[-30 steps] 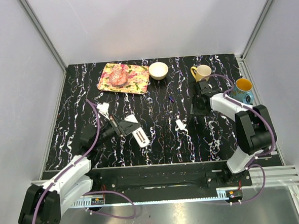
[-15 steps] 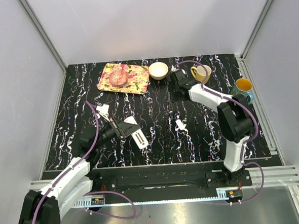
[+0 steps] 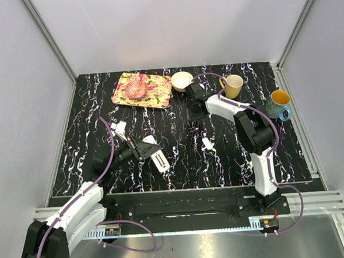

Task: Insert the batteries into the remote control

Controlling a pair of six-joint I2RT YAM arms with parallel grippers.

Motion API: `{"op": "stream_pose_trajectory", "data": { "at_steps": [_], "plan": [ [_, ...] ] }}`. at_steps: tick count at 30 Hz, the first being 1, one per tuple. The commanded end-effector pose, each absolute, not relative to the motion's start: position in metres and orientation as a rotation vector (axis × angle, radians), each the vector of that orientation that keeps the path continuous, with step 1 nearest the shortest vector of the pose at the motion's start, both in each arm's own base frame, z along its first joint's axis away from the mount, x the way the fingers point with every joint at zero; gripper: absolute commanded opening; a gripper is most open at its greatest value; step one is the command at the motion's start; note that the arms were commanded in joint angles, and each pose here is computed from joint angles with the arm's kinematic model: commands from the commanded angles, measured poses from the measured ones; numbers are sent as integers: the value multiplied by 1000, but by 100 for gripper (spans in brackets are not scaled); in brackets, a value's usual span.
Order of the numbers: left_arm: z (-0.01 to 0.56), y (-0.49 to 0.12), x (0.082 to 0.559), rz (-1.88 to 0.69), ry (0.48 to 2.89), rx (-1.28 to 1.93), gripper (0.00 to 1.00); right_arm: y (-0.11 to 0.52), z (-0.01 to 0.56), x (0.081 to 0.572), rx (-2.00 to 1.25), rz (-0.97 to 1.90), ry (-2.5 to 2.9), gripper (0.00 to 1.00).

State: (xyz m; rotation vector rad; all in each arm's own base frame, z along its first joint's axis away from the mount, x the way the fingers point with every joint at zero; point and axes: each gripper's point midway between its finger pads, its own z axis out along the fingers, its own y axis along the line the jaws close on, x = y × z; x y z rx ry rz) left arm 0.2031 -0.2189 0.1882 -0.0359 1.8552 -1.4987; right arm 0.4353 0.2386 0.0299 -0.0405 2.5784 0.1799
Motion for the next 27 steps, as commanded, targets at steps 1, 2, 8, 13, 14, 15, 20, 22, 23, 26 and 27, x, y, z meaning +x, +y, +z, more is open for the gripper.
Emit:
{"op": "stream_pose_trajectory", "data": {
  "at_steps": [1, 2, 8, 13, 14, 15, 20, 22, 23, 26, 27],
  "plan": [
    [219, -219, 208, -1483, 1751, 19, 0, 245, 35, 442, -20, 163, 2558, 49],
    [217, -219, 208, -1481, 1756, 18, 0, 244, 33, 441, -20, 155, 2566, 48],
    [217, -218, 210, -1475, 1755, 15, 0, 243, 22, 434, -27, 136, 2598, 41],
    [215, -219, 210, -1475, 1762, 16, 0, 244, 18, 429, -39, 131, 2612, 35],
    [215, -218, 210, -1473, 1759, 14, 0, 245, 17, 428, -42, 132, 2616, 34],
    [215, -218, 211, -1473, 1761, 13, 0, 245, 16, 427, -47, 131, 2617, 32],
    [215, -218, 211, -1472, 1760, 12, 0, 247, 14, 421, -49, 131, 2629, 39],
    [215, -218, 211, -1474, 1758, 12, 0, 247, 13, 418, -50, 131, 2634, 42],
    [214, -218, 210, -1473, 1761, 10, 0, 248, 14, 417, -55, 129, 2633, 43],
    [214, -218, 210, -1474, 1758, 9, 0, 251, 13, 413, -64, 131, 2637, 41],
    [214, -218, 210, -1474, 1758, 9, 0, 250, 12, 413, -62, 129, 2639, 41]
  ]
}}
